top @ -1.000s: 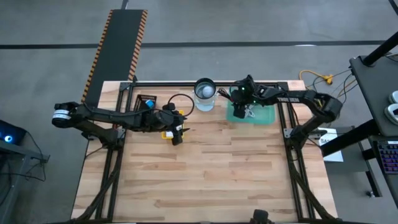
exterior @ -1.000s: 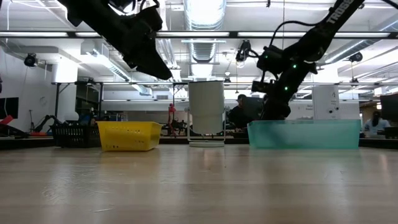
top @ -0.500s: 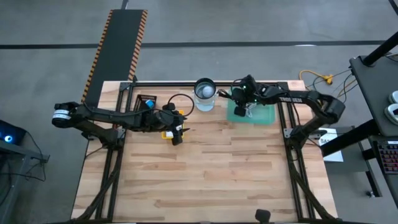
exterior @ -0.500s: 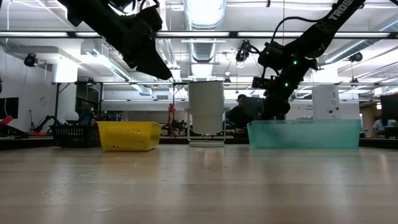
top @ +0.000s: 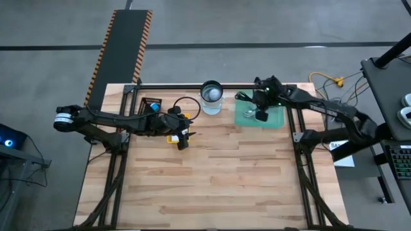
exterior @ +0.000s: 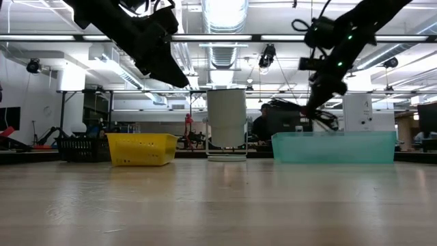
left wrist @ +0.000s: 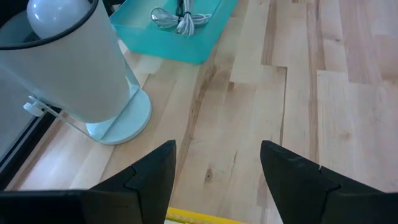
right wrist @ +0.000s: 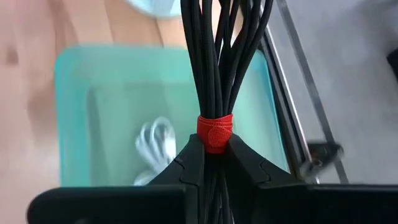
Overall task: Pick and place items into bin
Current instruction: Put the black cable charger into the light blue bin, then return to Home Position
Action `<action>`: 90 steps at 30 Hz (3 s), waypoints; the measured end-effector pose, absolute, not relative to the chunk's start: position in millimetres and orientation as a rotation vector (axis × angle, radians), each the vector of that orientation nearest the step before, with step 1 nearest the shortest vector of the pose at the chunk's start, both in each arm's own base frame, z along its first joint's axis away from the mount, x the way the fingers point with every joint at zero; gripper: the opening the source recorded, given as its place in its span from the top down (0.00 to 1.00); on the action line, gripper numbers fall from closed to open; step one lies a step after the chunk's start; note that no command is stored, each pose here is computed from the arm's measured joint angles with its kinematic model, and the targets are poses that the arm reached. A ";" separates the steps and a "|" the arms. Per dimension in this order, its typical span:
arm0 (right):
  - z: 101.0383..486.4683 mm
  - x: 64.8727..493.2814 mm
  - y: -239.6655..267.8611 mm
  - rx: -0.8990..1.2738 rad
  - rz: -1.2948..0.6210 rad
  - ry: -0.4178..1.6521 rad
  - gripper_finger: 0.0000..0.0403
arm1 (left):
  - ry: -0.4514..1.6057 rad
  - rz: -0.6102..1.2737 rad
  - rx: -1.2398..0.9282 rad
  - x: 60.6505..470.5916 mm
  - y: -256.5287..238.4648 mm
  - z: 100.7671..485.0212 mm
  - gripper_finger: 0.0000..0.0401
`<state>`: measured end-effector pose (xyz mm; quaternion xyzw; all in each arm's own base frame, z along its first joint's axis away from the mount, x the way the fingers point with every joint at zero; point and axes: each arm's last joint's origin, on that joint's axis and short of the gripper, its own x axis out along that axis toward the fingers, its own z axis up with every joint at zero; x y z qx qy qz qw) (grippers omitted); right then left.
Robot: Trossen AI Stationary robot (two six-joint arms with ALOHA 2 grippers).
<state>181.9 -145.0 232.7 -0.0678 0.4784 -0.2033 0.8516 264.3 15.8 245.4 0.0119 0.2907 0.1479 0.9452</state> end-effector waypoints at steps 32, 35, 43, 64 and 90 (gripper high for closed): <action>240.2 180.4 -129.9 0.137 -0.492 0.775 0.49 | 0.407 0.250 0.094 261.2 7.5 251.0 0.46; 232.7 189.0 -125.1 0.088 -0.468 0.675 0.51 | 0.347 0.239 0.090 249.3 4.0 244.7 0.46; 207.8 198.1 -99.2 0.011 -0.370 0.559 0.57 | 0.204 0.169 0.068 188.3 -10.9 220.4 0.46; 198.1 194.2 -52.6 -0.065 -0.140 0.207 0.67 | -0.120 0.176 0.134 103.8 -6.3 180.8 0.69; 168.4 118.1 -8.9 0.003 -0.231 0.044 0.86 | -0.031 0.232 0.038 98.0 -3.8 170.2 1.00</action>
